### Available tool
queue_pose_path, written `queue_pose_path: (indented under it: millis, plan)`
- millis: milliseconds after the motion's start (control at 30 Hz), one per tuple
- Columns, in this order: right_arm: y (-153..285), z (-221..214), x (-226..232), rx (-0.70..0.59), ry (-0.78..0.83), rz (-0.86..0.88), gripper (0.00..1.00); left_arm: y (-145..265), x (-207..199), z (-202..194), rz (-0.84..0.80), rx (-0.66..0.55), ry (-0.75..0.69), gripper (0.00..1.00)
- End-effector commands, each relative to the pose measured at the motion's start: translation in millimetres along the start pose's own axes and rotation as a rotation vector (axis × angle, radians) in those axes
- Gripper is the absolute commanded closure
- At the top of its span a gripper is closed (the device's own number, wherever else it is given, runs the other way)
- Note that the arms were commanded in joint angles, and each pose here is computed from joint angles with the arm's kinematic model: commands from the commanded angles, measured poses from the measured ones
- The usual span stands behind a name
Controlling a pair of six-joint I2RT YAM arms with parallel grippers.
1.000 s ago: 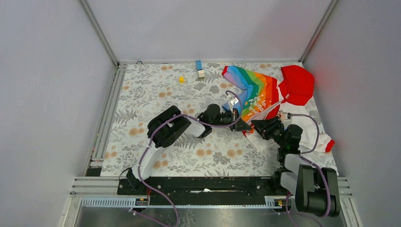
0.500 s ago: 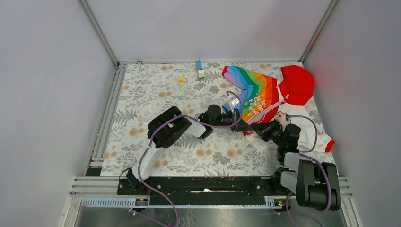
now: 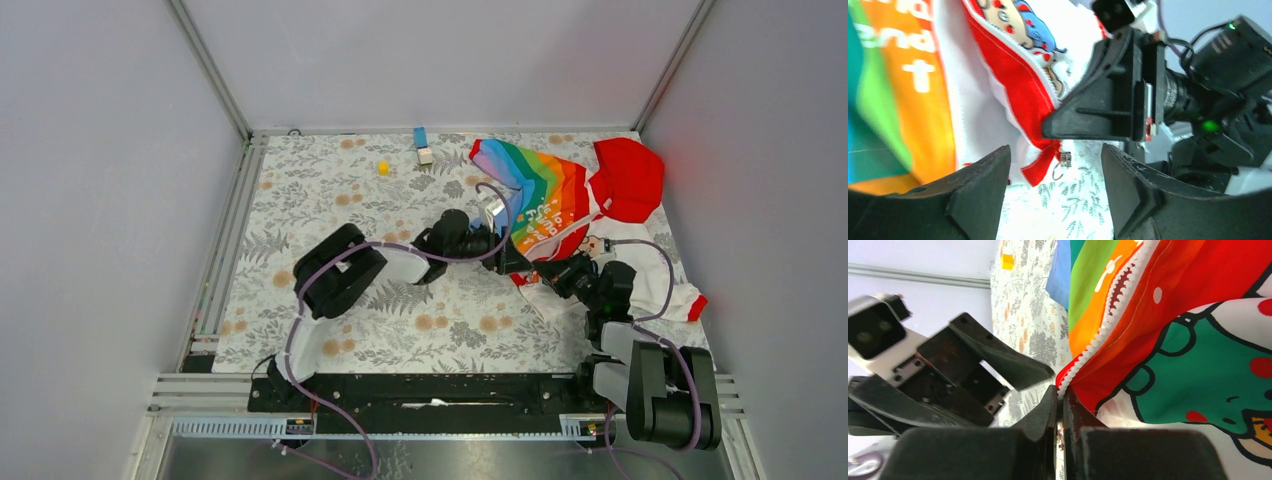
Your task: Zip up the jacket
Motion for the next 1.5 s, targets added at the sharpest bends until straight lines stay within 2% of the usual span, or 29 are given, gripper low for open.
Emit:
queue_pose_path:
  millis: [0, 133, 267, 433, 633, 733, 833, 1033, 1067, 1133, 1200, 1400, 1467]
  plan:
    - [-0.9, 5.4, 3.5, -0.024, 0.111, -0.008, 1.00, 15.4, -3.3, 37.3, 0.163, -0.030, -0.096, 0.30]
    - [2.1, 5.7, 0.3, -0.035, 0.132, -0.045, 1.00, 20.2, 16.5, 39.2, 0.340, 0.044, -0.167, 0.28]
    - [1.5, 4.5, -5.2, -0.029, 0.121, -0.074, 1.00, 11.2, 30.8, 44.4, 0.475, 0.163, -0.309, 0.28]
    - [1.0, 4.5, -7.1, -0.030, 0.114, -0.084, 1.00, -4.0, 41.1, 40.3, 0.545, 0.260, -0.398, 0.29]
    - [0.9, 3.8, -8.0, -0.029, 0.109, -0.084, 1.00, -18.5, 52.8, 23.6, 0.589, 0.343, -0.435, 0.39]
    - [0.7, 3.6, -8.4, -0.030, 0.106, -0.082, 1.00, -19.1, 56.6, 13.5, 0.606, 0.379, -0.454, 0.38]
    - [0.3, 3.1, -8.9, -0.029, 0.100, -0.079, 1.00, -18.2, 59.9, 9.3, 0.616, 0.391, -0.456, 0.38]
    - [0.3, 2.6, -8.6, -0.028, 0.100, -0.072, 1.00, -20.5, 66.7, 7.4, 0.651, 0.389, -0.464, 0.50]
    - [0.3, 2.7, -8.6, -0.029, 0.100, -0.072, 1.00, -21.4, 65.2, 7.4, 0.646, 0.389, -0.467, 0.47]
    - [0.3, 2.7, -8.5, -0.029, 0.101, -0.072, 1.00, -21.3, 59.8, 9.3, 0.624, 0.388, -0.462, 0.35]
    - [0.3, 2.6, -8.2, -0.029, 0.101, -0.069, 1.00, -21.4, 51.0, 13.1, 0.596, 0.380, -0.454, 0.31]
    - [0.5, 2.2, -7.8, -0.028, 0.100, -0.065, 1.00, -19.2, 28.6, 31.2, 0.546, 0.348, -0.419, 0.28]
    - [0.5, 2.1, -7.9, -0.028, 0.100, -0.064, 1.00, -18.9, 28.2, 32.7, 0.551, 0.343, -0.414, 0.33]
Point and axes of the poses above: each gripper's point midway between its finger pads, its own y axis back along the fingers, its own x axis along the line the jaws close on, z = x × y, the point moved 5 cm from there along y, back along the fingers, and after that the axes turned 3 degrees about -y, right-handed, at the moved point
